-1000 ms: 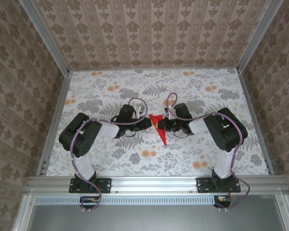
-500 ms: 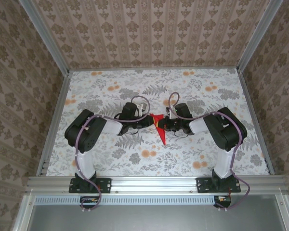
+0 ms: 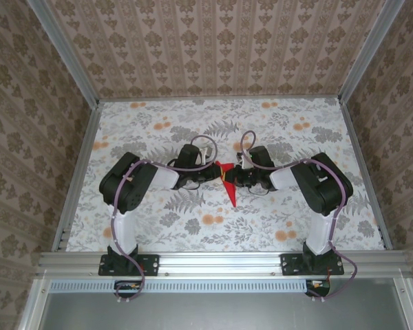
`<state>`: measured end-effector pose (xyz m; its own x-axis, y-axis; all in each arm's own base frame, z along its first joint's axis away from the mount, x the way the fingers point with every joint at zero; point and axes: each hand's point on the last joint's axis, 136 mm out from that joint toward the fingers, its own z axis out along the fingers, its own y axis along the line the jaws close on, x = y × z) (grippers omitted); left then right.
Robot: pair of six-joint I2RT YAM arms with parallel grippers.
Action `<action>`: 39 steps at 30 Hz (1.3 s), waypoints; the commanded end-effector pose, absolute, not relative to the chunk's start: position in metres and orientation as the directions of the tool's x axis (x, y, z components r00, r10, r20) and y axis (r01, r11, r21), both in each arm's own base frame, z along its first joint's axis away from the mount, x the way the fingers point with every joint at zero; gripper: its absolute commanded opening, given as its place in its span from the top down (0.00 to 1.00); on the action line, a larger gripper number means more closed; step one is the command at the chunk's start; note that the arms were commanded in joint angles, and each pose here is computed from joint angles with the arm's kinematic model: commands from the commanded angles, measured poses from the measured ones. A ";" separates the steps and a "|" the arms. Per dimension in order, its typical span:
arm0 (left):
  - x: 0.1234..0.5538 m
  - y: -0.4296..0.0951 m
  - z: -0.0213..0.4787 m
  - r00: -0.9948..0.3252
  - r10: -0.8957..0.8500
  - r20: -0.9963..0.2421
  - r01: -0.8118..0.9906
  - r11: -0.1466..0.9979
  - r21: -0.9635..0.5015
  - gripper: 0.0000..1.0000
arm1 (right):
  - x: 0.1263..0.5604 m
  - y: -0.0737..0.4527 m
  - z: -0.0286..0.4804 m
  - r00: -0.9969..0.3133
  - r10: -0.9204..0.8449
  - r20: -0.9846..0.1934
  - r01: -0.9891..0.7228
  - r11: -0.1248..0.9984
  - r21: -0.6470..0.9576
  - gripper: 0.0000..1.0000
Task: Fold a paper plane with a square sheet of paper (pick it up from the middle)
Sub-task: Fold the wing for the fifth time at the center of the table.
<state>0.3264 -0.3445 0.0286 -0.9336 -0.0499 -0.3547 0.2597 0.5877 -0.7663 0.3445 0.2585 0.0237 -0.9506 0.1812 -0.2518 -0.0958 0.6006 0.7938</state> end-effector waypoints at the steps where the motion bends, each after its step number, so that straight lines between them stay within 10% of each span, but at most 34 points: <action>1: 0.321 -0.328 -0.003 -0.952 -0.021 -0.304 0.206 0.690 -0.693 0.94 | 0.334 0.244 0.005 -0.966 0.181 -0.186 -0.016 0.672 0.740 0.79; 15: 0.318 -0.325 -0.012 -0.965 0.010 -0.263 0.188 0.727 -0.660 0.95 | 0.326 0.231 0.061 -0.943 0.183 -0.279 -0.072 0.706 0.705 0.50; 39: 0.326 -0.342 0.028 -0.944 0.050 -0.327 0.276 0.664 -0.695 0.91 | 0.302 0.229 0.015 -0.955 0.115 -0.274 -0.058 0.833 0.550 0.73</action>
<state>0.3293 -0.3451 0.0270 -0.9450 0.0142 -0.3267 0.2574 0.6487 -0.7162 0.3007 0.2397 0.0263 -0.9542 0.0752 -0.2895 -0.1086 0.8146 0.5698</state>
